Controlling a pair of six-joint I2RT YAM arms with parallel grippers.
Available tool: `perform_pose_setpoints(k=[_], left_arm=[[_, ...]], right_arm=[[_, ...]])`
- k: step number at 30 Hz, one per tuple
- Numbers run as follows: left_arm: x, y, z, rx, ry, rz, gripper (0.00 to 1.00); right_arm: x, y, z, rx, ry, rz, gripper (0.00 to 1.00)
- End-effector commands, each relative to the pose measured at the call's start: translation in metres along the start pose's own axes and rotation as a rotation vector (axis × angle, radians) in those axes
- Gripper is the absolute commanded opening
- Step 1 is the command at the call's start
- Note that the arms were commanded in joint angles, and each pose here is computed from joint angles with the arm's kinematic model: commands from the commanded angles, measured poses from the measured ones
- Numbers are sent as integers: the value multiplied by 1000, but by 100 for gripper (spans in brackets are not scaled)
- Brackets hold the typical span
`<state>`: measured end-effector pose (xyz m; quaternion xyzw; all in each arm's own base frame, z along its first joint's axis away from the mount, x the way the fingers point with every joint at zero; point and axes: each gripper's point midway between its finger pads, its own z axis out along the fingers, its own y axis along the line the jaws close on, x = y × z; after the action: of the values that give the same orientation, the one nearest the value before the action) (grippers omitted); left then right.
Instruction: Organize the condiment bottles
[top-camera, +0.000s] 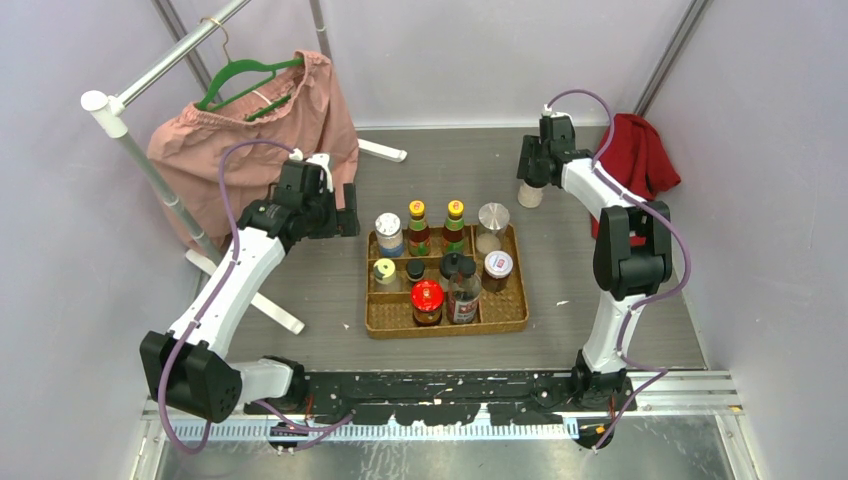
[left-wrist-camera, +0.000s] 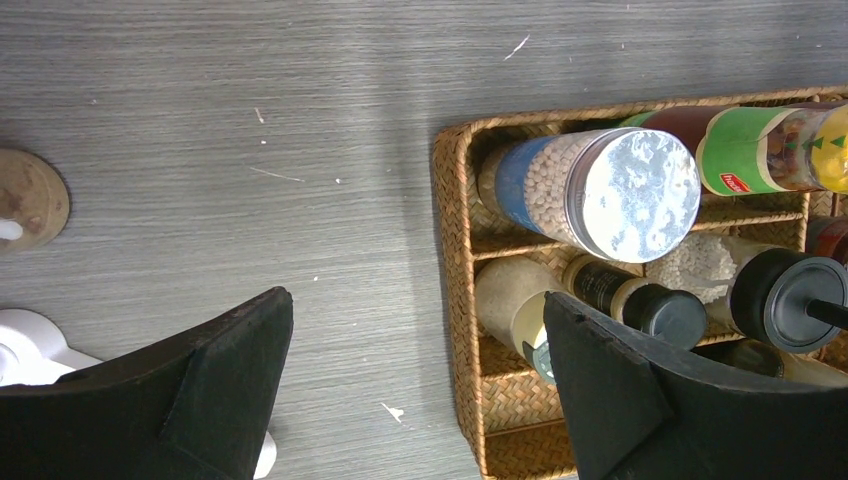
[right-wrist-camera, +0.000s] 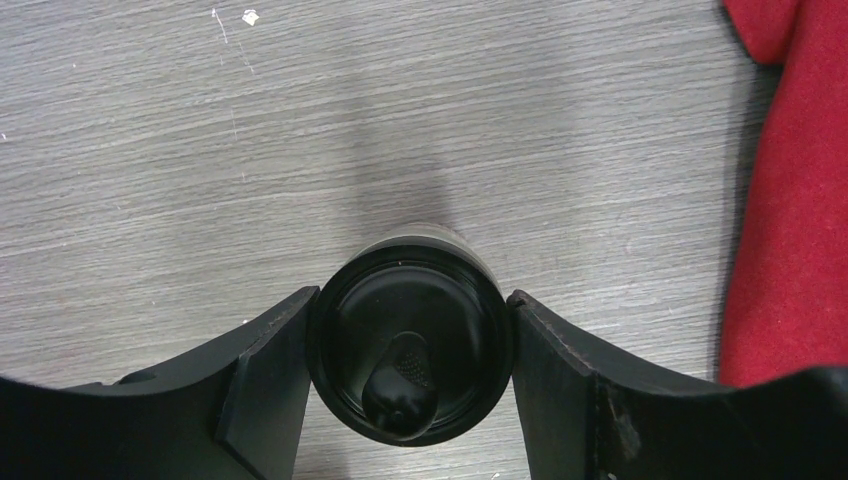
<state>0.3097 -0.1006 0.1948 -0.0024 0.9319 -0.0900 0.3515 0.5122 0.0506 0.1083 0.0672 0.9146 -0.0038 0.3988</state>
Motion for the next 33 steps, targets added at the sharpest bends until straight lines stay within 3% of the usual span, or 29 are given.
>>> perform_pose_setpoints(k=[1, 8, 18, 33], left_arm=[[-21, -7, -12, 32, -63, 9, 96], [-20, -8, -11, 40, -59, 9, 96], [-19, -9, -14, 46, -66, 12, 95], [-20, -9, -23, 50, -83, 20, 95]], right_arm=[[-25, 6, -17, -26, -63, 25, 57], [-41, 10, -59, -33, -102, 9, 55], [-44, 10, -161, 7, -158, -59, 55], [46, 4, -299, -44, -141, -116, 54]])
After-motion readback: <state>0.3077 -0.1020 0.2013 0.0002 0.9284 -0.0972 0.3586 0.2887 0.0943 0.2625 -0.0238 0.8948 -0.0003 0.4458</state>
